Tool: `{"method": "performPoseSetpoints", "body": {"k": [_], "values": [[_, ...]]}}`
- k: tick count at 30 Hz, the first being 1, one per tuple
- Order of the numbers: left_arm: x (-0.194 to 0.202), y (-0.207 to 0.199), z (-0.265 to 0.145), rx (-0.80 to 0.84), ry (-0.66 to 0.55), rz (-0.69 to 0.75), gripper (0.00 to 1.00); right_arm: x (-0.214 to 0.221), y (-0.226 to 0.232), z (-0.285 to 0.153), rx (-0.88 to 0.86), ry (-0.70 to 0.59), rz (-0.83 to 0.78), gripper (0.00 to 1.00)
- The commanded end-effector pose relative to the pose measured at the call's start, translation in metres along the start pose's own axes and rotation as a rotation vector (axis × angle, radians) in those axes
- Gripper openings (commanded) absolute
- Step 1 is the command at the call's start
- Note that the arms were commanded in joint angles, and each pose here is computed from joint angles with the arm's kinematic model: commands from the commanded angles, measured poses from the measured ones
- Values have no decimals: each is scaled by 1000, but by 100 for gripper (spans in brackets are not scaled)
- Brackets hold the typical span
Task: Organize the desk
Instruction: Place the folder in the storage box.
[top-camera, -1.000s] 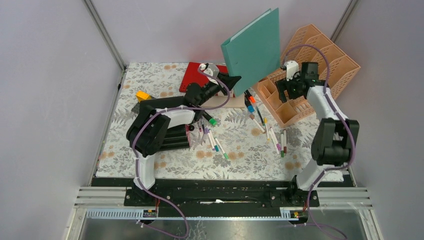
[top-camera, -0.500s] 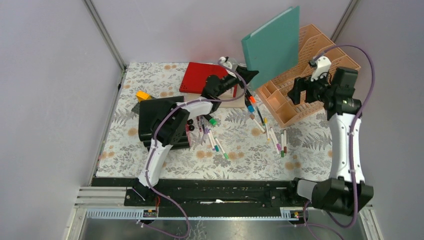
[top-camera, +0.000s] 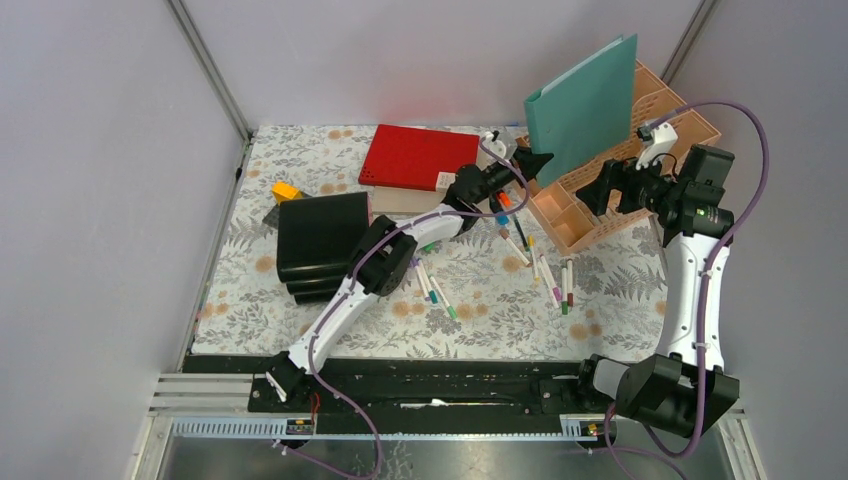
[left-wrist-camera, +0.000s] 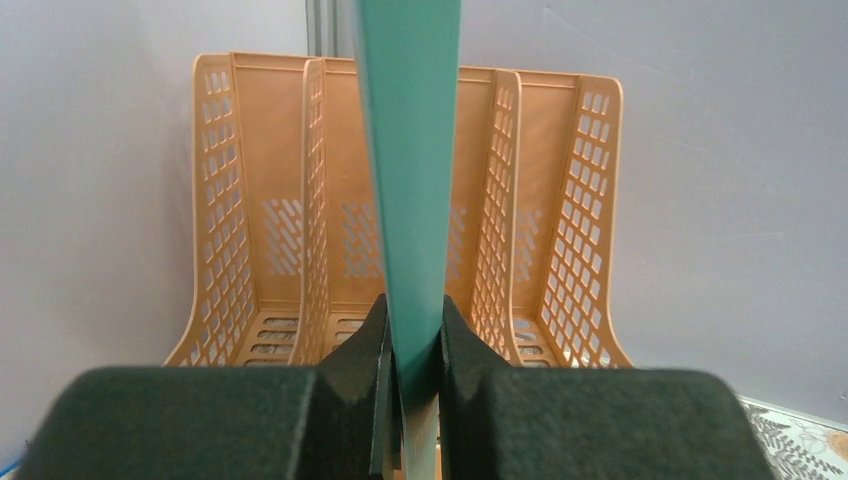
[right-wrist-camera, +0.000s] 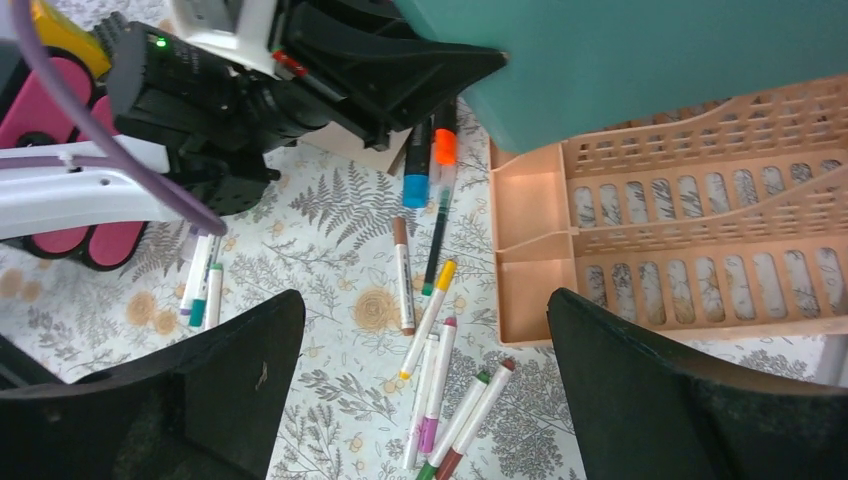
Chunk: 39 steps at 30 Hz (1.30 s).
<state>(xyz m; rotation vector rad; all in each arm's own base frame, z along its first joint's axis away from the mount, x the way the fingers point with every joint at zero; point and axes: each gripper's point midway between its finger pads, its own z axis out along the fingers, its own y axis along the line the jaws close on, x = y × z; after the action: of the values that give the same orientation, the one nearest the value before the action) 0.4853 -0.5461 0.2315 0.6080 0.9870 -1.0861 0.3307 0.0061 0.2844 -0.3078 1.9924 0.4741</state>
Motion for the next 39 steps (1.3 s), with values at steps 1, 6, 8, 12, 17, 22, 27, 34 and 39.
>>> {"method": "performPoseSetpoints", "body": {"k": [1, 6, 8, 12, 17, 22, 27, 34, 39], "values": [[-64, 7, 19, -41, -209, 60, 0, -1, 15, 0, -96, -7, 0, 98], [-67, 14, 21, -79, -258, 61, 0, 2, 19, 1, -123, -4, 2, 98], [-77, 13, 19, -89, -299, 53, 0, 3, 20, 1, -129, -3, 0, 98], [-93, 6, 13, -87, -325, 58, 0, 5, 20, 2, -134, 3, 1, 98], [-105, 6, 14, -109, -337, 101, 0, 4, 21, 1, -145, 5, -1, 98], [-112, 10, 8, -152, -363, 131, 0, 5, 21, 1, -141, 8, -5, 98], [-137, 1, -4, -153, -395, 172, 0, 6, 21, 2, -146, 12, -5, 98], [-165, -11, -9, -129, -432, 195, 0, 6, 22, 0, -145, 7, -14, 98], [-154, -5, -2, -142, -405, 188, 0, 6, 22, 0, -144, 7, -17, 98]]}}
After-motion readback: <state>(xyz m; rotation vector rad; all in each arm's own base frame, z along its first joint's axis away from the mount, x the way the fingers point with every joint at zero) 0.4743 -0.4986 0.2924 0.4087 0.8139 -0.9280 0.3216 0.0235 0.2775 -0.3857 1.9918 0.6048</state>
